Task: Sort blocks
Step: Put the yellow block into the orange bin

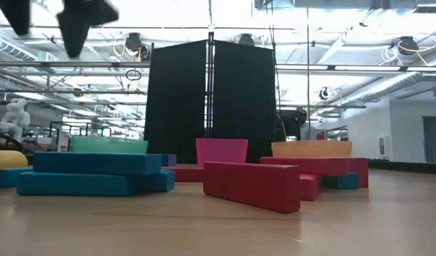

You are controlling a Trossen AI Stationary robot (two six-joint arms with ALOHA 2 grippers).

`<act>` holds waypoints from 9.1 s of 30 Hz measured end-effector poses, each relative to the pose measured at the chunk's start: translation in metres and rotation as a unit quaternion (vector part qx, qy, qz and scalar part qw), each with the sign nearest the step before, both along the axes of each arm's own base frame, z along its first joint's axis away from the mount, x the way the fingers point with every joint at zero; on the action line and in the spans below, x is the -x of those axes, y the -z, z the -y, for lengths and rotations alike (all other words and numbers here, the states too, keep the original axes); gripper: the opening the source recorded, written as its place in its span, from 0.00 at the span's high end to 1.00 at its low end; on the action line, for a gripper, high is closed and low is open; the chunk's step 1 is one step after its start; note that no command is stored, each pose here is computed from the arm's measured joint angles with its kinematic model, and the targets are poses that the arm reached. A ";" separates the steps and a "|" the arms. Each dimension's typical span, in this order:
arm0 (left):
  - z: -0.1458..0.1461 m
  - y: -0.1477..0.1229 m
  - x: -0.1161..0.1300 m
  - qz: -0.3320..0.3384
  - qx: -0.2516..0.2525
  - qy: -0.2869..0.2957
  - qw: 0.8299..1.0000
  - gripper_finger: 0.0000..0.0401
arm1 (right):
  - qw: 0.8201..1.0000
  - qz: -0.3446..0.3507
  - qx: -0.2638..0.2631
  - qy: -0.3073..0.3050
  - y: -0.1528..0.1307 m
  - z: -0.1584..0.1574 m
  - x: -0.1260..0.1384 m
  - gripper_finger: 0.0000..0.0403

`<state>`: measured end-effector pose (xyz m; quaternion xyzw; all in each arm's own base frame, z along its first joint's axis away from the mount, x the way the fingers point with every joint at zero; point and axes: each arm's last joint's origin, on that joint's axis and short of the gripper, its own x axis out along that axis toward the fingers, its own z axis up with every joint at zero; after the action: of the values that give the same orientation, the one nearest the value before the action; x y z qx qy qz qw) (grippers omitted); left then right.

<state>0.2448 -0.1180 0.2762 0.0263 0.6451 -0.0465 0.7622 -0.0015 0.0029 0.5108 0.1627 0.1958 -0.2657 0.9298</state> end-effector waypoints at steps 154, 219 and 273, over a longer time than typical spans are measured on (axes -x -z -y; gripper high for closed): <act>-0.044 0.080 -0.138 0.188 -0.100 0.535 0.818 0.41 | 0.989 -0.077 -0.081 -0.093 0.051 0.019 -0.039 0.51; -0.034 0.133 -0.178 0.117 -0.066 0.492 0.860 0.67 | 0.992 -0.052 -0.074 -0.084 0.050 0.009 -0.023 0.51; -0.294 0.094 -0.304 0.522 -0.045 -0.358 0.773 0.67 | 0.994 -0.038 -0.065 -0.081 0.048 0.010 -0.025 0.51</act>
<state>0.5485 0.1760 0.1818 -0.1515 0.1120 0.2798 0.9414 0.0231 -0.0068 0.4632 0.1964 0.2607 -0.1820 0.9275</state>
